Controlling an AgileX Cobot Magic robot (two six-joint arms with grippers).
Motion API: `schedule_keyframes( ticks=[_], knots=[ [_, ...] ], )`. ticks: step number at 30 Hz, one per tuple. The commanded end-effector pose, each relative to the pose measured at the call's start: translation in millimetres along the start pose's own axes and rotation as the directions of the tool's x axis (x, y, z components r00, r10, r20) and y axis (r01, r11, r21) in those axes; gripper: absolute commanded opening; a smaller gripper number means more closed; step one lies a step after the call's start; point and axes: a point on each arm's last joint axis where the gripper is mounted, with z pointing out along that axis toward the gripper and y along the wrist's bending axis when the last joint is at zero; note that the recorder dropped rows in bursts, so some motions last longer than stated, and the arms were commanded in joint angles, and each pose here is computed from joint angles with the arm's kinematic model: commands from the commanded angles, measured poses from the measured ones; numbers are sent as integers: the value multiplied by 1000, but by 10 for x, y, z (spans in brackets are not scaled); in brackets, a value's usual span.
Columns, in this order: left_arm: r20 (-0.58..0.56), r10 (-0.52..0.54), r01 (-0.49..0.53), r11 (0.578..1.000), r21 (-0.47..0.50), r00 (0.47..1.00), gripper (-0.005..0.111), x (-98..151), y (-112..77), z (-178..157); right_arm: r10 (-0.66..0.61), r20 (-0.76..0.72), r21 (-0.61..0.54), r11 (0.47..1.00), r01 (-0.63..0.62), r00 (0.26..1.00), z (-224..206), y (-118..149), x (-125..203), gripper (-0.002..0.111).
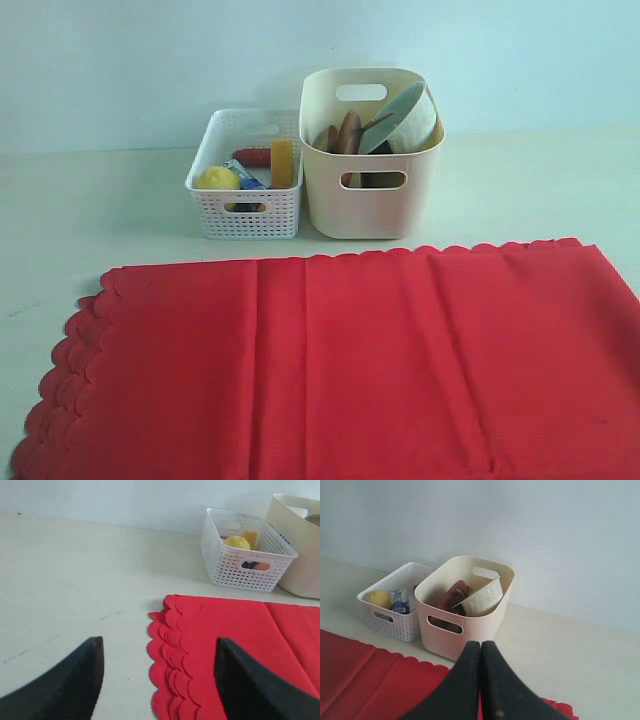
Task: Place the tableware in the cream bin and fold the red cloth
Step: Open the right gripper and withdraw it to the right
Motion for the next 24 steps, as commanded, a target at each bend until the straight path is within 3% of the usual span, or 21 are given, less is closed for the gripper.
schedule_keyframes(
  ticks=[1,13,24],
  knots=[
    [10,-12,12,1000,4,1000,62,-47,-9,-19,26,28,8,1000,-26,999,-12,-6,-13,0],
    [-67,0,2,1000,21,998,62,-647,-135,64,45,30,-1,999,-45,999,-12,1,-16,0],
    [47,-2,-1,998,59,999,62,-1466,-297,64,45,30,-1,999,-45,999,-12,1,-16,0]
  ],
)
